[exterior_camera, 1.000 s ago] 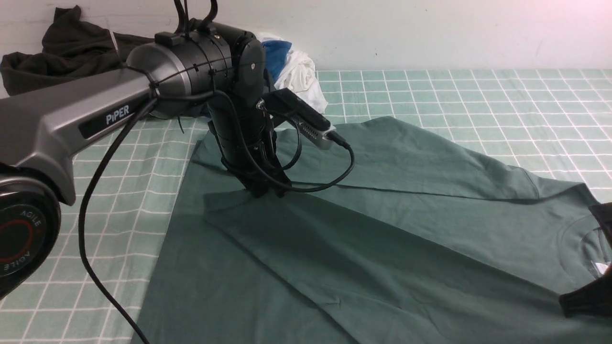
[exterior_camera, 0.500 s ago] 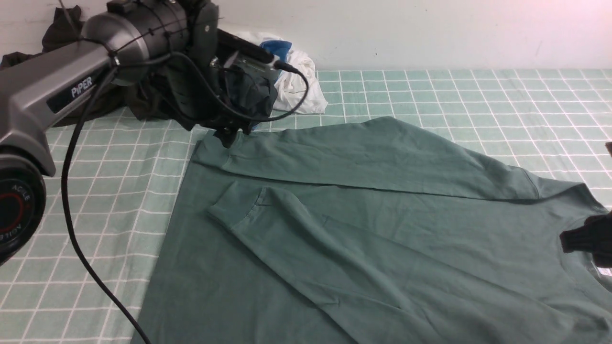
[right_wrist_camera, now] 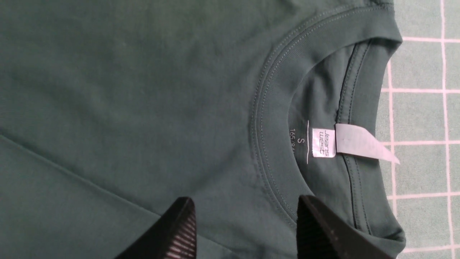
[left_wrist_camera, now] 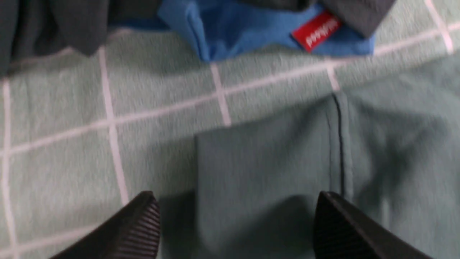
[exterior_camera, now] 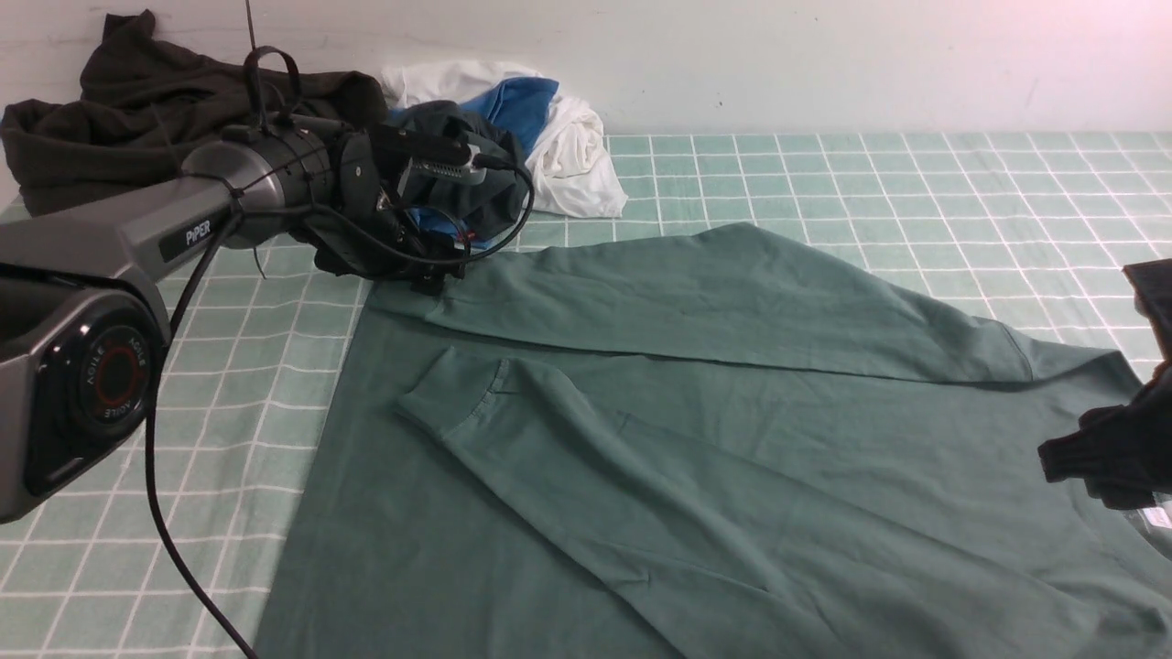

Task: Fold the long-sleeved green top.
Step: Use the left arm to clamp the cuff farthest from it

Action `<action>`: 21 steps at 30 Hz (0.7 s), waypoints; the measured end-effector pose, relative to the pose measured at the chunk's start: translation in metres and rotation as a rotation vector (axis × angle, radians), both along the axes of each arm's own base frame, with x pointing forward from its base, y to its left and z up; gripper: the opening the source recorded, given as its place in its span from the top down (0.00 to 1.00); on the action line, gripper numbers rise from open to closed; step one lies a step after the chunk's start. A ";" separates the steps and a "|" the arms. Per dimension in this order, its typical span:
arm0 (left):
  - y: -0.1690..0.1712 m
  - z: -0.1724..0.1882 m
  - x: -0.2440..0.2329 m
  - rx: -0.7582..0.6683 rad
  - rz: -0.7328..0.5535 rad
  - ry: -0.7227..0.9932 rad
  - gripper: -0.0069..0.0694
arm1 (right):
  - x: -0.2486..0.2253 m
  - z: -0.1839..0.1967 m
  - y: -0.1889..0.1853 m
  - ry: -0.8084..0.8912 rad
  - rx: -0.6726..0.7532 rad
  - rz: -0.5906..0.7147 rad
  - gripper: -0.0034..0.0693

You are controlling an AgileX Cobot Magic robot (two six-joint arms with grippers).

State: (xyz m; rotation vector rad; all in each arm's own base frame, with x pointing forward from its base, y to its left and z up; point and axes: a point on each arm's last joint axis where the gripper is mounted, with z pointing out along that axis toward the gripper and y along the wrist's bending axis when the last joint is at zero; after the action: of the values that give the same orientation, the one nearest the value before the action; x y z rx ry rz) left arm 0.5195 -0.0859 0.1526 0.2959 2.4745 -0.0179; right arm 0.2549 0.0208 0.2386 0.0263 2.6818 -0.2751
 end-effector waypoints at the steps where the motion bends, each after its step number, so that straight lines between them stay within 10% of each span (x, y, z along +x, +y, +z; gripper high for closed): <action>1: 0.000 -0.001 0.002 -0.003 -0.001 -0.016 0.21 | 0.000 0.000 0.000 0.000 0.000 0.001 0.45; 6: -0.001 -0.003 0.004 -0.008 -0.001 -0.040 0.27 | 0.000 0.000 0.000 0.001 0.003 -0.001 0.45; 15: -0.001 -0.003 0.000 -0.009 0.004 0.006 0.84 | 0.001 0.000 0.001 -0.007 0.012 0.001 0.45; 21: -0.006 0.030 -0.009 -0.010 -0.008 -0.001 0.88 | 0.000 0.000 0.001 -0.006 0.019 -0.003 0.45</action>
State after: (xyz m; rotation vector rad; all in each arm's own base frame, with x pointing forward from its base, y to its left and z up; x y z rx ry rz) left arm 0.5110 -0.0920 0.1829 0.3017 2.4719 -0.0334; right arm 0.2553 0.0222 0.2385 0.0372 2.6786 -0.2501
